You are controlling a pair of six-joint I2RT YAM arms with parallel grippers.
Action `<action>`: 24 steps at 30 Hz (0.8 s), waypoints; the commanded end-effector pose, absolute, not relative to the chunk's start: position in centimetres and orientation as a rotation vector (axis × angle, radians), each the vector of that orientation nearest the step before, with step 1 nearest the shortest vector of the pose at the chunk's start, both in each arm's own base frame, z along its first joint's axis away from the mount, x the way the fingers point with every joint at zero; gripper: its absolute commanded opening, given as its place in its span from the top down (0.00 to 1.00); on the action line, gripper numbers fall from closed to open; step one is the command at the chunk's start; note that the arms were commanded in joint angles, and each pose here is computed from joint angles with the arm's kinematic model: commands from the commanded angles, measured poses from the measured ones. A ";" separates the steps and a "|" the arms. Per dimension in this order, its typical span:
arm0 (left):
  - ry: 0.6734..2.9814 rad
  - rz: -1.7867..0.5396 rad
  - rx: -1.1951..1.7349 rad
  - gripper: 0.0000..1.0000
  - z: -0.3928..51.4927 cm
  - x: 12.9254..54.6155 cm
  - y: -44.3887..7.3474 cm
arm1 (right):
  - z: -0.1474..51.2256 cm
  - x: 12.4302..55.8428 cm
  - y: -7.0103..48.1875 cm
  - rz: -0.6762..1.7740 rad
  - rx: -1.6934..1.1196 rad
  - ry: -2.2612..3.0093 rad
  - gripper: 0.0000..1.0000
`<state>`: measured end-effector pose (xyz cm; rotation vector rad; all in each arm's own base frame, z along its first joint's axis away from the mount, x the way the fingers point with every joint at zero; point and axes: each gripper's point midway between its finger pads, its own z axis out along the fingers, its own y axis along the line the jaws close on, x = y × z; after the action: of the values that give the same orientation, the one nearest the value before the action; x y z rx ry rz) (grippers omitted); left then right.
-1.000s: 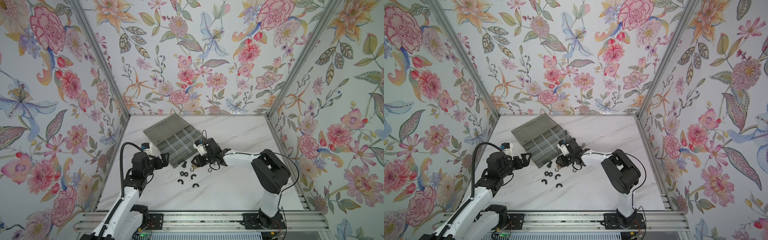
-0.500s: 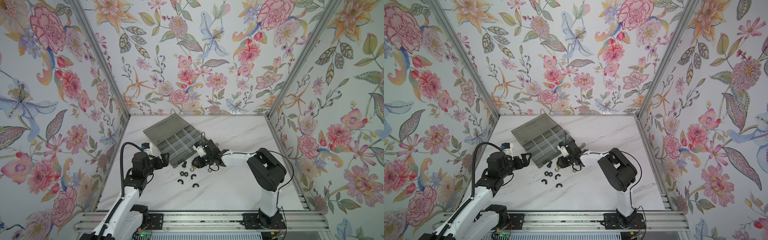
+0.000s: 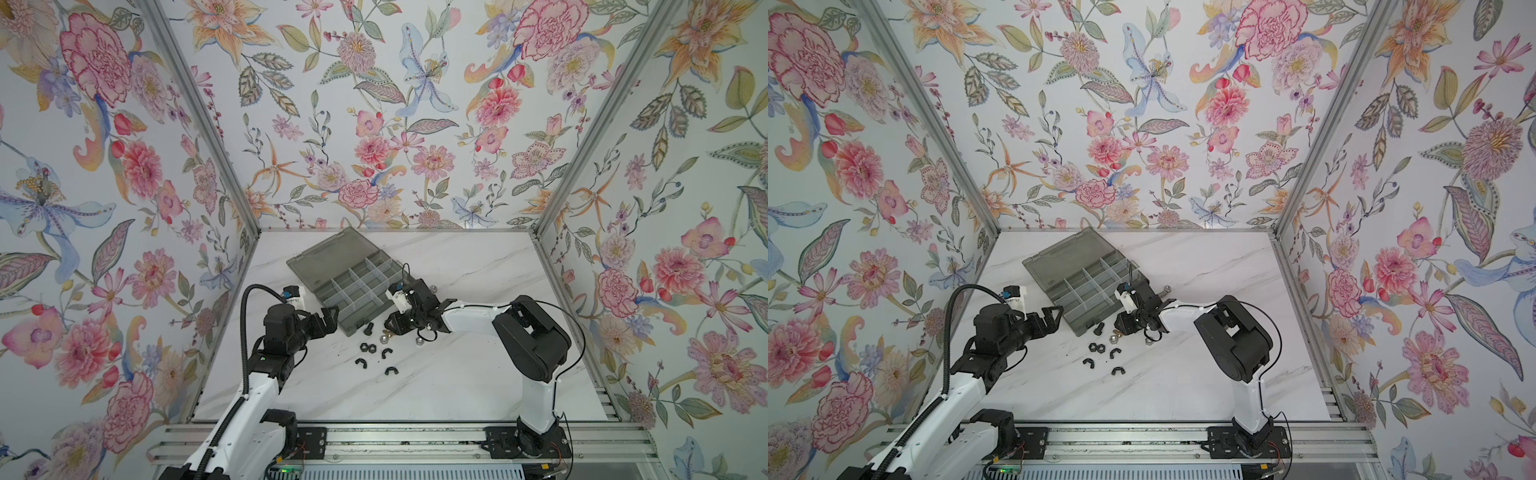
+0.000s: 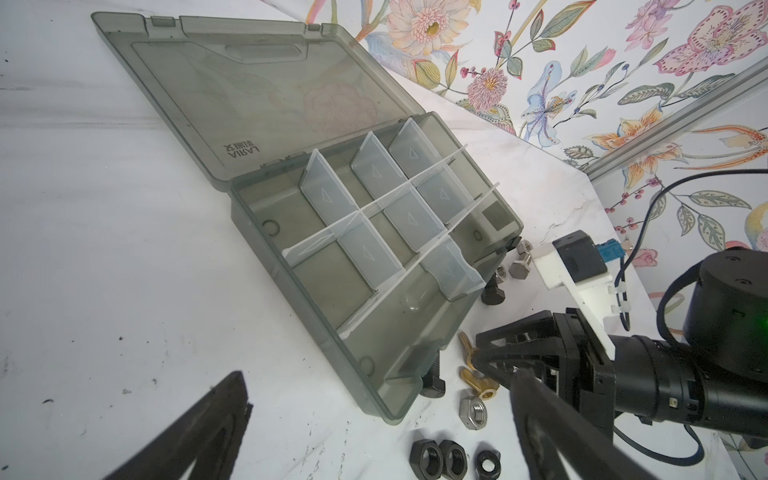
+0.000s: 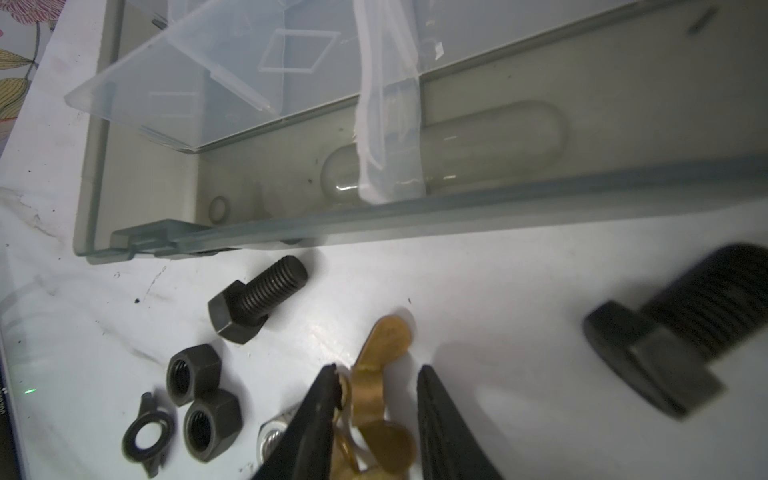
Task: Sort the screws and nuts into containers
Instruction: 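Lower the right gripper and close it on the brass wing nut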
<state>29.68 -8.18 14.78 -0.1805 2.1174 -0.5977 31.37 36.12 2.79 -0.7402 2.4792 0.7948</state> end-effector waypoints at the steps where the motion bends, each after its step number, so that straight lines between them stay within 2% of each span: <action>1: 2.126 -0.619 -0.159 0.01 15.1 29.6 -8.7 | 2.3 31.3 36.8 0.803 -0.750 2.487 0.67; 9: 2.129 -0.626 -0.153 0.01 15.0 29.6 -8.9 | 1.9 31.2 36.8 0.807 -0.750 2.496 0.72; 24: 2.133 -0.627 -0.154 0.01 14.9 29.5 -8.9 | 4.0 31.3 36.7 0.839 -0.759 2.440 0.89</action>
<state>29.67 -8.25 14.74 -0.1786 2.1198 -0.6015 31.46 36.61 2.87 -0.7462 2.4637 0.8229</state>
